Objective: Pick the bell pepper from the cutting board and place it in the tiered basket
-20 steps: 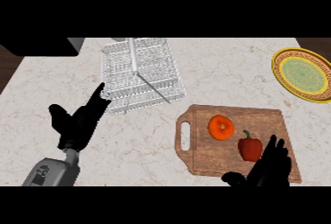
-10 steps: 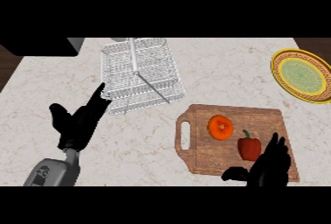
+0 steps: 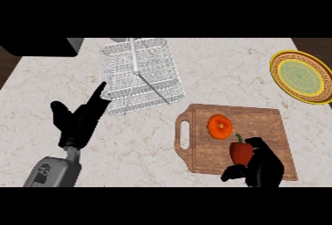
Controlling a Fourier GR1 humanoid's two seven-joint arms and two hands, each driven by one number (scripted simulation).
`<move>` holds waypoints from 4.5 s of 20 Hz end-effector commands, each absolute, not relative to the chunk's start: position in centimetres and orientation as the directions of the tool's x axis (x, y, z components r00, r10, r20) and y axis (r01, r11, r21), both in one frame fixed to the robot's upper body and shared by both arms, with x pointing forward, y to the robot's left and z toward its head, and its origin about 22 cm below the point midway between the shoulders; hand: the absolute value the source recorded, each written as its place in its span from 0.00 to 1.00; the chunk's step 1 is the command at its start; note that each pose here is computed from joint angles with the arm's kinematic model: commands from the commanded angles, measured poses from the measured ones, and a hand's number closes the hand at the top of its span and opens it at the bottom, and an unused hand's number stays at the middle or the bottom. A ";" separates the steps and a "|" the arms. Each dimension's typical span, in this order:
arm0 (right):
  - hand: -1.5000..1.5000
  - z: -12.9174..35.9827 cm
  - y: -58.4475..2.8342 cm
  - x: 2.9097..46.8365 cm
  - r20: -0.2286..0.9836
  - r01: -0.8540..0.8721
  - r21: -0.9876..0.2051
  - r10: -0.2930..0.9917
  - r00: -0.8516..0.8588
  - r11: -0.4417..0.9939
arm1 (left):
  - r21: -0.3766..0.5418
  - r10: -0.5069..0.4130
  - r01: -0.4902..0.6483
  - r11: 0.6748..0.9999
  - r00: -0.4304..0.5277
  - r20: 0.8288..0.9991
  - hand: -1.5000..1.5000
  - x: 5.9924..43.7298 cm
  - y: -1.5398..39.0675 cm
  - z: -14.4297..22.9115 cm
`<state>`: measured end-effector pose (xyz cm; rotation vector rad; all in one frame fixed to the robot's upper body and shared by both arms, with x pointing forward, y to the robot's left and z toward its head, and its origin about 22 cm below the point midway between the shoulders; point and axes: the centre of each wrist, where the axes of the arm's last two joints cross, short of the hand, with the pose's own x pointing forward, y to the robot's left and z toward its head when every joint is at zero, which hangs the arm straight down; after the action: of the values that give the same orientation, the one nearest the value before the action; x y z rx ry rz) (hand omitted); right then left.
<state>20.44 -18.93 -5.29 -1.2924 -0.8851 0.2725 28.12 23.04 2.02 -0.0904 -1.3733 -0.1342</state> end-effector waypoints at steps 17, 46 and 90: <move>1.00 -0.4 -11.9 20.0 0.354 -0.114 -0.920 0.921 0.164 0.375 | 0.006 -0.035 0.160 0.987 0.178 0.983 0.50 28.3 23.7 2.3; 1.00 28.5 -6.5 24.2 0.499 0.226 -0.835 0.864 -0.071 0.501 | -0.004 -0.032 0.215 0.977 0.167 0.985 0.50 29.6 22.8 3.8; 0.00 23.2 1.2 42.4 0.848 0.319 -0.358 0.449 -0.283 0.877 | 0.011 -0.054 0.277 0.961 0.148 0.987 0.50 29.2 18.7 1.9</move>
<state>42.01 1.06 23.56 -0.5019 -1.8506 0.2115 29.84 19.39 2.89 -0.1699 -1.4073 -0.2355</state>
